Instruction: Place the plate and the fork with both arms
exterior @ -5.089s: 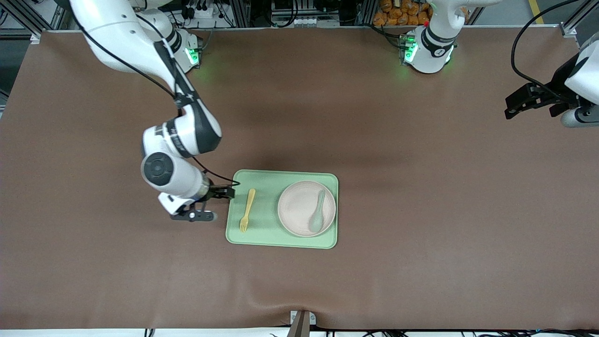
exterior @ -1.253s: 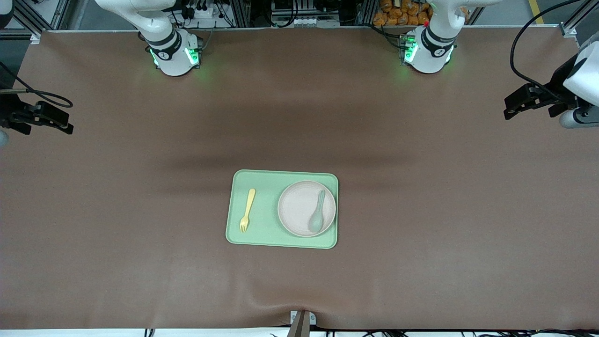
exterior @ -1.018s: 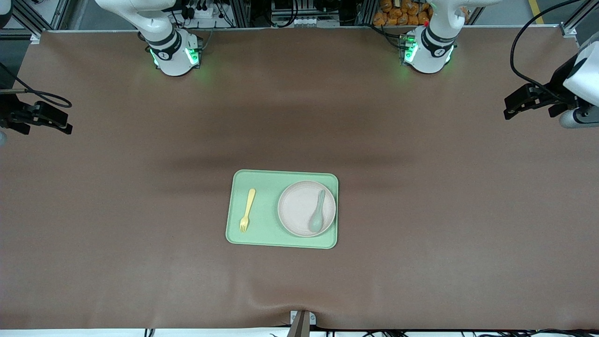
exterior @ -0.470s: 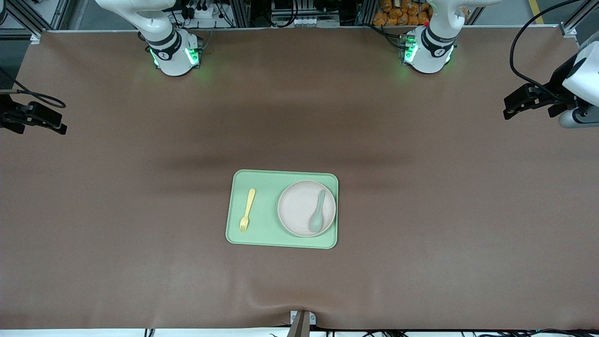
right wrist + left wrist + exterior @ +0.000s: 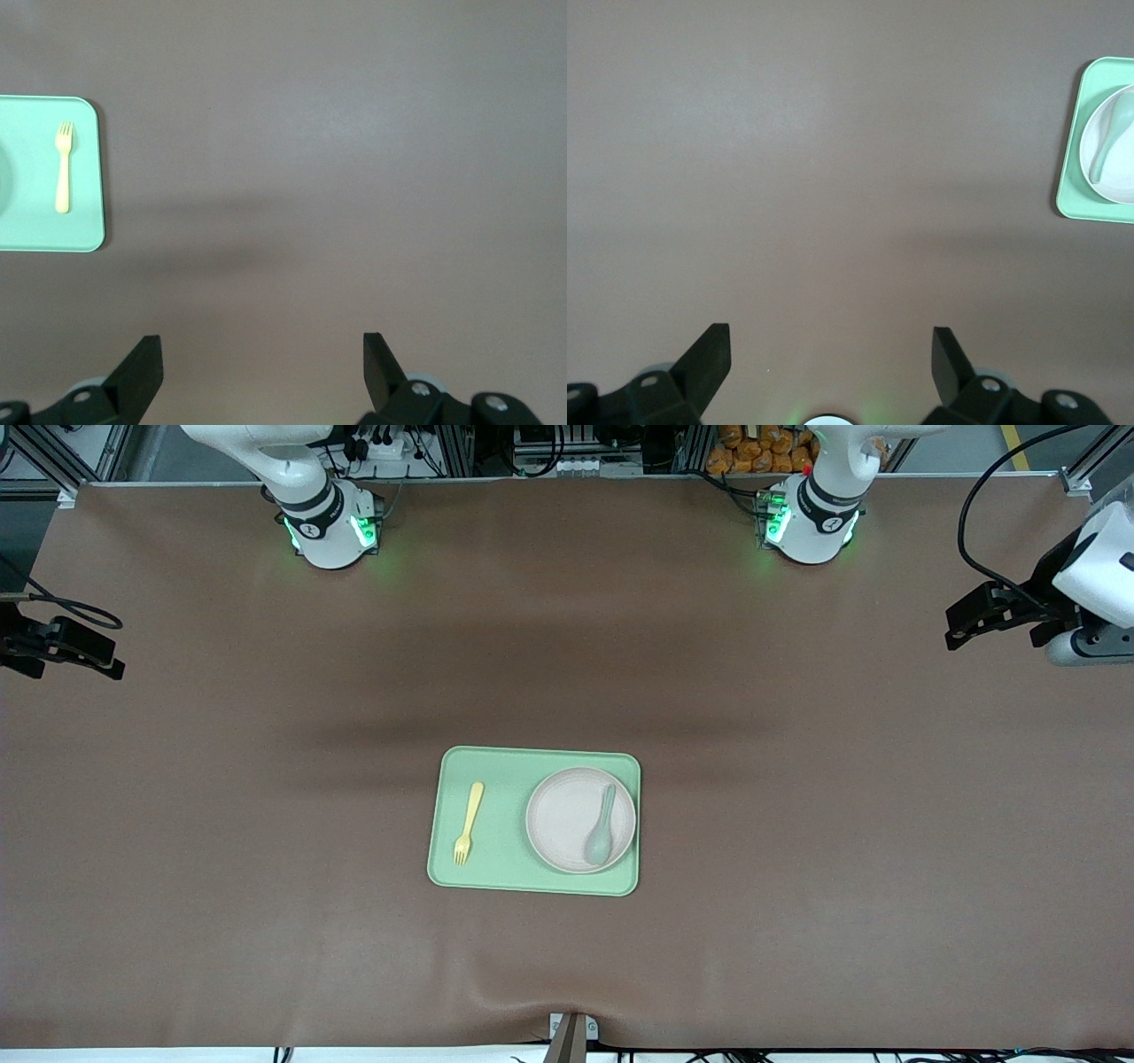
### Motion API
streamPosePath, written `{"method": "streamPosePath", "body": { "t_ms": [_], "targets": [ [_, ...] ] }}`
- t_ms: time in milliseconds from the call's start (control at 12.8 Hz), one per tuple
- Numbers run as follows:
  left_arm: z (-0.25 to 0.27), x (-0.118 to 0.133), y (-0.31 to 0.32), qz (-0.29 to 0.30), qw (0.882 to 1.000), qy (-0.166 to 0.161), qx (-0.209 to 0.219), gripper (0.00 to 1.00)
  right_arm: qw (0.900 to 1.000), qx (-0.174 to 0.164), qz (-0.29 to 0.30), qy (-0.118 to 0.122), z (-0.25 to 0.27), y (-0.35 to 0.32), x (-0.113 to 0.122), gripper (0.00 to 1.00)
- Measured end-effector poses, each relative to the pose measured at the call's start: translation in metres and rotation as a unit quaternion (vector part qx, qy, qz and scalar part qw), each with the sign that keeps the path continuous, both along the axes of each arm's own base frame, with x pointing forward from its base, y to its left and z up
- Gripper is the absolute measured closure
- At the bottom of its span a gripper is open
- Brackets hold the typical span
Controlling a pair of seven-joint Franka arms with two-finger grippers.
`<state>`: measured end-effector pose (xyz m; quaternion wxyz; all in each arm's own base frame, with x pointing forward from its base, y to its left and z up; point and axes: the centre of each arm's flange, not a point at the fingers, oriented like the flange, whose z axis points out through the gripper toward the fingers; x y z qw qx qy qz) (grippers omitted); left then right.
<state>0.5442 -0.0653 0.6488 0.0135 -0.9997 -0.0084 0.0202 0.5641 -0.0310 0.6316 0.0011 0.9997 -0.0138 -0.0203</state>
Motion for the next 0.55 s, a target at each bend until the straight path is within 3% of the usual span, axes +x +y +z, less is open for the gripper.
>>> {"method": "streamPosePath", "body": {
  "t_ms": [548],
  "targets": [
    [0.0003, 0.0005, 0.0012, 0.001, 1.000, -0.002, 0.000, 0.00, 1.000, 0.000, 0.000, -0.001, 0.0005, -0.0005, 0.0001, 0.00]
  ]
}}
